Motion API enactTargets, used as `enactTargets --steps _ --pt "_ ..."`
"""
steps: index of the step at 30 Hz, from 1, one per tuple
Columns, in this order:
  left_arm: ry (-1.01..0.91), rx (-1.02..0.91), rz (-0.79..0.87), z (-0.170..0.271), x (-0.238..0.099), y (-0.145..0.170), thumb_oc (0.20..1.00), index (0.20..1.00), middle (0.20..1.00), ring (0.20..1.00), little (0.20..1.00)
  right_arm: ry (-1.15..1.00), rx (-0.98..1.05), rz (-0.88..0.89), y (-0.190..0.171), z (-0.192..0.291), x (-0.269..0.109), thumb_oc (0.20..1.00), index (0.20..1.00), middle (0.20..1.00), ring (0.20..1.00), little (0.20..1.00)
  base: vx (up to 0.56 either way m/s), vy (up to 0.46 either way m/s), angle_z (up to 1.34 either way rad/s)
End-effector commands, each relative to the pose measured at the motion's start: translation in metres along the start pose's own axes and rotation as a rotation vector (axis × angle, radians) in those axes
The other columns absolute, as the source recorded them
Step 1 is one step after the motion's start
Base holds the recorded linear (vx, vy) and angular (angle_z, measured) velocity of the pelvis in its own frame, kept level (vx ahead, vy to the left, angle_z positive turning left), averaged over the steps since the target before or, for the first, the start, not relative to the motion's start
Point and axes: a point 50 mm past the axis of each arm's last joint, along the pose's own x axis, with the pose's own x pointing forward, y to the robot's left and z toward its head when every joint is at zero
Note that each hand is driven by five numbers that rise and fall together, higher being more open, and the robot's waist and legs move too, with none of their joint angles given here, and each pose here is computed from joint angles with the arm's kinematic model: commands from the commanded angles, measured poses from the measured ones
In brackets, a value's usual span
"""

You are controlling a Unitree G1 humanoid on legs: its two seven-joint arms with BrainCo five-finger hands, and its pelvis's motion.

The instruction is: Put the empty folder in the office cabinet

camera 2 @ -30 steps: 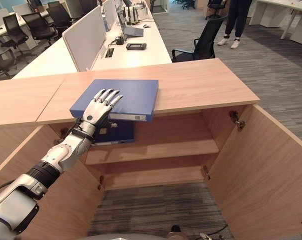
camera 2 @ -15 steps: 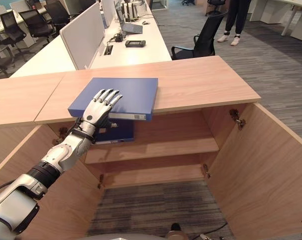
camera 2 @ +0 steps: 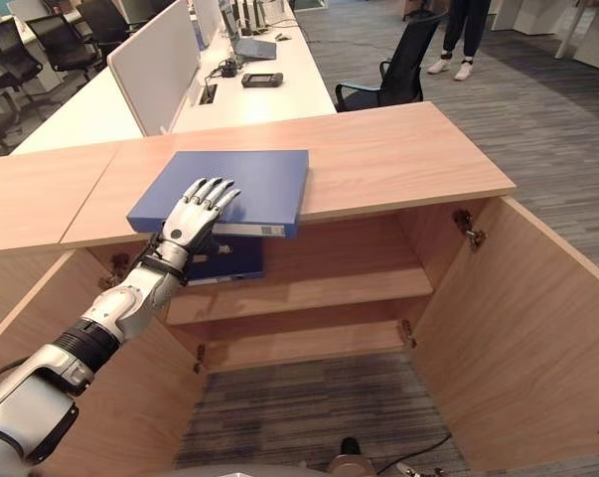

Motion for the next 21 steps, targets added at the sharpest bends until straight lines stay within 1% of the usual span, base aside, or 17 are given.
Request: enactTargets --steps 1,17,19,21 --pt "0.012 0.076 0.131 -0.014 0.043 0.044 1.0 1.0 1.0 1.0 1.0 0.004 0.007 -0.021 0.0 0.009 0.003 1.0 1.0 1.0 1.0 1.0 0.0 0.0 0.0" --pt "0.081 0.103 0.116 -0.028 0.053 0.046 1.0 1.0 1.0 1.0 1.0 -0.012 0.003 -0.023 -0.001 0.013 0.003 1.0 1.0 1.0 1.0 1.0 0.0 0.0 0.0" --pt "0.084 0.099 0.112 -0.029 0.052 0.045 0.2 0.2 0.2 0.2 0.2 -0.013 0.007 -0.024 -0.001 0.013 0.003 1.0 1.0 1.0 1.0 1.0 0.0 0.0 0.0" --pt "0.093 0.095 0.113 -0.03 0.052 0.045 0.2 0.2 0.2 0.2 0.2 -0.014 0.012 -0.027 -0.001 0.014 0.003 1.0 1.0 1.0 1.0 1.0 0.0 0.0 0.0"
